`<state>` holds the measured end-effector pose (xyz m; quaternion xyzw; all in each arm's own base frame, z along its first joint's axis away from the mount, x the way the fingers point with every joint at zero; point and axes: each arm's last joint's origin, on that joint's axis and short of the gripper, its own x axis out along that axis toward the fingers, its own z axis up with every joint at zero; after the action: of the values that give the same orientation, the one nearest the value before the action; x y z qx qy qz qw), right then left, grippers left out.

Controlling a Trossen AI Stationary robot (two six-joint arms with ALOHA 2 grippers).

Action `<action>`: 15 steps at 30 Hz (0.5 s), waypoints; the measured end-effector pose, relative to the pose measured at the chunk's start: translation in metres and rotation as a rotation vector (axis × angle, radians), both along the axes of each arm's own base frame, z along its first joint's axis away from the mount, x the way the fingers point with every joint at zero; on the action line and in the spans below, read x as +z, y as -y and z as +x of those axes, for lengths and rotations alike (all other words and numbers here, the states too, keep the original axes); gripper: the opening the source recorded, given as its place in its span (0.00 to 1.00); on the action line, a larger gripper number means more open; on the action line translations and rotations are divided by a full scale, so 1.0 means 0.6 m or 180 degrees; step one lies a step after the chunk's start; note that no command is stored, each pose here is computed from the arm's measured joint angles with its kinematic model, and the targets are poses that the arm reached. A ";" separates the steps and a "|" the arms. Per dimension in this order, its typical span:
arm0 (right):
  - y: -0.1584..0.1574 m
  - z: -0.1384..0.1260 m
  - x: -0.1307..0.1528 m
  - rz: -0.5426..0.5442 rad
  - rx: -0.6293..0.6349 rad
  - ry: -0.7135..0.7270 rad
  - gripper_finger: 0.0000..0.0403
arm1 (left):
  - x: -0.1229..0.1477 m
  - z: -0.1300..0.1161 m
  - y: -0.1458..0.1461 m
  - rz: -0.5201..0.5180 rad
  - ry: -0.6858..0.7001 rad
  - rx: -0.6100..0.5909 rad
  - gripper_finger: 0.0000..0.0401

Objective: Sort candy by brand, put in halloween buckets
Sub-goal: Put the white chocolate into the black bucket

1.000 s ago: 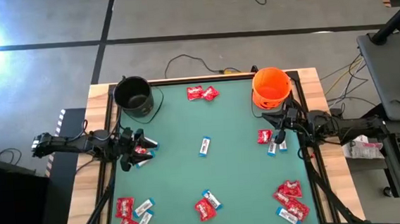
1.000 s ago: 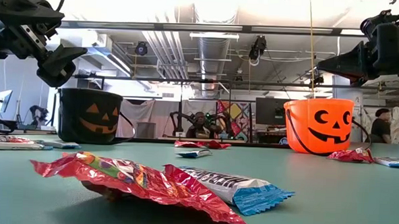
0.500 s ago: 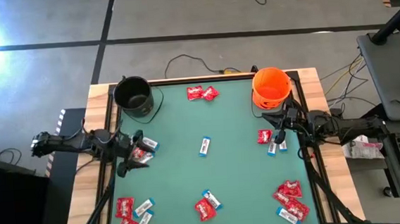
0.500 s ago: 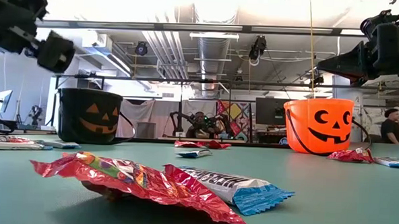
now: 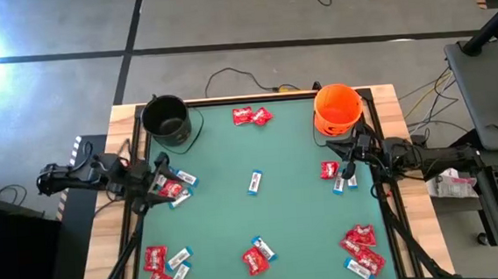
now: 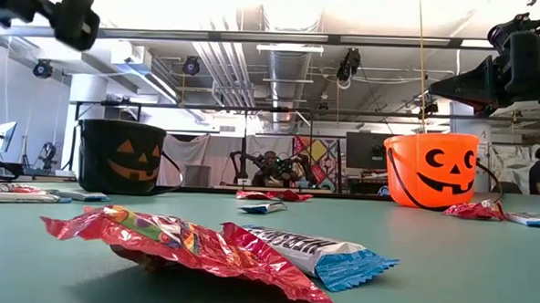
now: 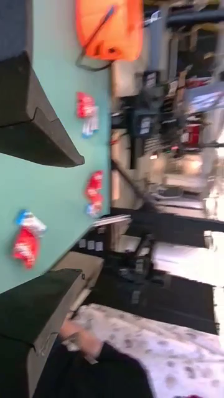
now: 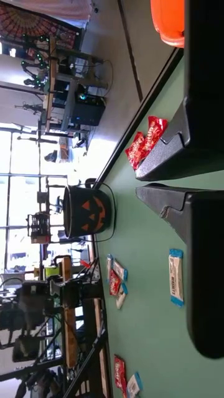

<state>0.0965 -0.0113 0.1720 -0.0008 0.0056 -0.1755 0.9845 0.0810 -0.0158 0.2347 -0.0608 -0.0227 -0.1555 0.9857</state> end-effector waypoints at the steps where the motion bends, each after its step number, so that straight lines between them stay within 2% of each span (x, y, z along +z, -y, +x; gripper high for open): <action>1: 0.000 0.000 0.000 0.0000 0.0000 -0.0001 0.04 | 0.006 -0.001 -0.001 -0.0016 0.0090 0.0041 0.66; 5: 0.000 0.000 0.000 0.0000 -0.0001 0.0005 0.04 | 0.026 -0.002 -0.001 -0.0109 0.0609 0.0053 0.66; 10: 0.000 0.000 0.000 0.0000 -0.0001 0.0007 0.04 | 0.028 0.004 0.004 0.0104 0.1402 -0.0131 0.66; 13: 0.000 0.000 0.000 -0.0001 -0.0001 0.0008 0.04 | -0.004 0.019 0.009 0.0195 0.1455 -0.0317 0.66; 15: 0.000 0.000 0.000 0.0000 -0.0001 0.0008 0.04 | -0.034 0.031 0.009 0.0170 0.1376 -0.0237 0.66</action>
<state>0.0965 -0.0114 0.1722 -0.0006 0.0043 -0.1756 0.9844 0.0994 -0.0211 0.2142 -0.0008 -0.2272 -0.2017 0.9527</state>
